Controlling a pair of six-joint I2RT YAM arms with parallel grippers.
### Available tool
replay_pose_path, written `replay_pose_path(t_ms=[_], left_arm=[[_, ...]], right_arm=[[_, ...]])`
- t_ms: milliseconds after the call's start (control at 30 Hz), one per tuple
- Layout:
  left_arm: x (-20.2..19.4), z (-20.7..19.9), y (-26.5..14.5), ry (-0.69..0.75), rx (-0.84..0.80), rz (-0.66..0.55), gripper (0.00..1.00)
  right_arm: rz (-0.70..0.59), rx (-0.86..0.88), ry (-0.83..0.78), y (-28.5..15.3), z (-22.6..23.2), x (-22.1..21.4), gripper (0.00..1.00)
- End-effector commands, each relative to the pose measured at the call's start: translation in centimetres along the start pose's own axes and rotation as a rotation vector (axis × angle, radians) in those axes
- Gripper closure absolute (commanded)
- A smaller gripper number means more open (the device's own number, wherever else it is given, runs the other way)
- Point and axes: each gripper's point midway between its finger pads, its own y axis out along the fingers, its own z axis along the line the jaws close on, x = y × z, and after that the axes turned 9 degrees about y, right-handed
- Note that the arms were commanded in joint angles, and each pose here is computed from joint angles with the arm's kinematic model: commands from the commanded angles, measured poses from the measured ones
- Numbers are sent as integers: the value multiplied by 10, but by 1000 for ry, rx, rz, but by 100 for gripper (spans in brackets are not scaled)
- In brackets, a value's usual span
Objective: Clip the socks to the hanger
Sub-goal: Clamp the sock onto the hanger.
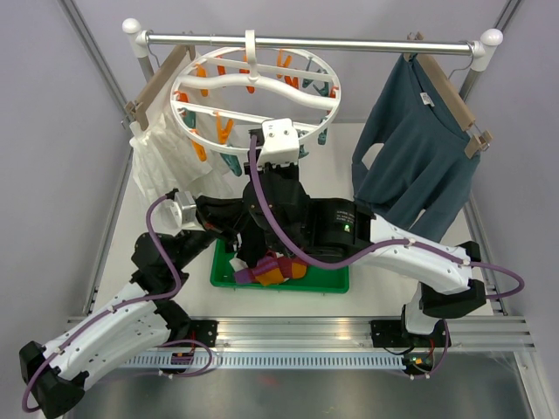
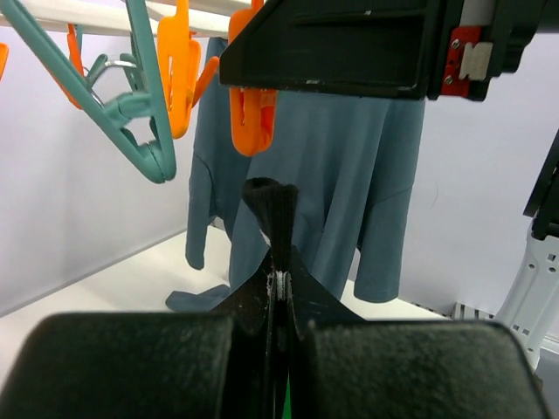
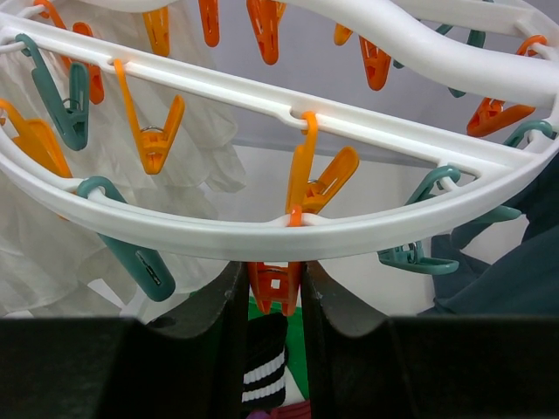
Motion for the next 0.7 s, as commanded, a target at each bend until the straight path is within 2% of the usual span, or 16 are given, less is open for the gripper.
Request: replay_pose_path(t_ms=[0, 667], left_arm=[[38, -7, 6, 55, -37, -107, 98], [47, 5, 11, 69, 21, -136, 98]], right_arm=[[-10, -19, 18, -3, -1, 5, 100], [1, -14, 7, -2, 2, -1, 100]])
